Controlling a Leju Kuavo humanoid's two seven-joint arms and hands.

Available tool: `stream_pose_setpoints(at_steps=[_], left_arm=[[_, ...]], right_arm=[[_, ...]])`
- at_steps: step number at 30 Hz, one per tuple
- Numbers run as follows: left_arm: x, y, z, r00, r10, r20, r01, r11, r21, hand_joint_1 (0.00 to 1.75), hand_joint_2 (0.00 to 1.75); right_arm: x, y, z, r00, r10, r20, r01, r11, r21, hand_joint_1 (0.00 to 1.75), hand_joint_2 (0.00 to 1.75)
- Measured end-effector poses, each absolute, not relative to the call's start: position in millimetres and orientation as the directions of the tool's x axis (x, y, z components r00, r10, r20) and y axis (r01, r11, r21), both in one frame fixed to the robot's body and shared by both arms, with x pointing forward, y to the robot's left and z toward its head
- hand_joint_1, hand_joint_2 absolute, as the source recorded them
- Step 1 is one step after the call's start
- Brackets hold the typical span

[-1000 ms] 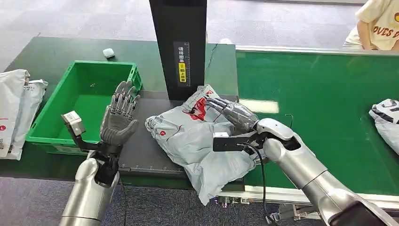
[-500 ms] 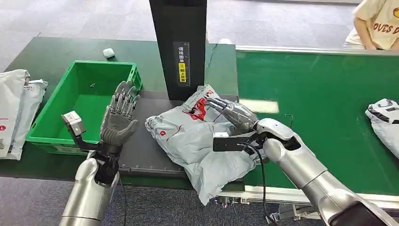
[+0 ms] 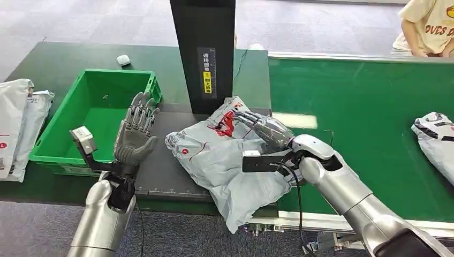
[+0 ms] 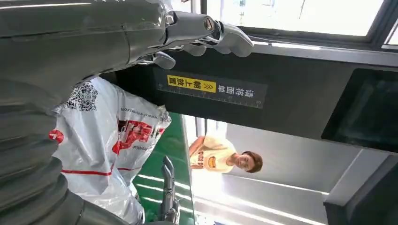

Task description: Moved the parcel from conveyor to table for the left to box.

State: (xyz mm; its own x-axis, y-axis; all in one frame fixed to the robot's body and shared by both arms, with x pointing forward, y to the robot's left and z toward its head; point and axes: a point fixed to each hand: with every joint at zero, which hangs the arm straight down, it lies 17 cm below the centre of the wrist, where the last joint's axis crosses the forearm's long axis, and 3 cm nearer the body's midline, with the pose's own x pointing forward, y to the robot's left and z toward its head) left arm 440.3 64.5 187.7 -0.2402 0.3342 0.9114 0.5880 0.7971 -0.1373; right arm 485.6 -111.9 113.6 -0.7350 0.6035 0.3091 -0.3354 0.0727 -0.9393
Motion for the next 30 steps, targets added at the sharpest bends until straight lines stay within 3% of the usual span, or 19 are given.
stream_pose_setpoints(at_steps=[30], left_arm=[[440.3, 64.5, 187.7, -0.24, 0.334, 0.911, 0.588, 0.797, -0.137, 0.0, 1.75]], right_arm=[[485.6, -111.9, 113.6, -0.735, 0.603, 0.309, -0.335, 0.073, -0.939, 0.0, 1.75]])
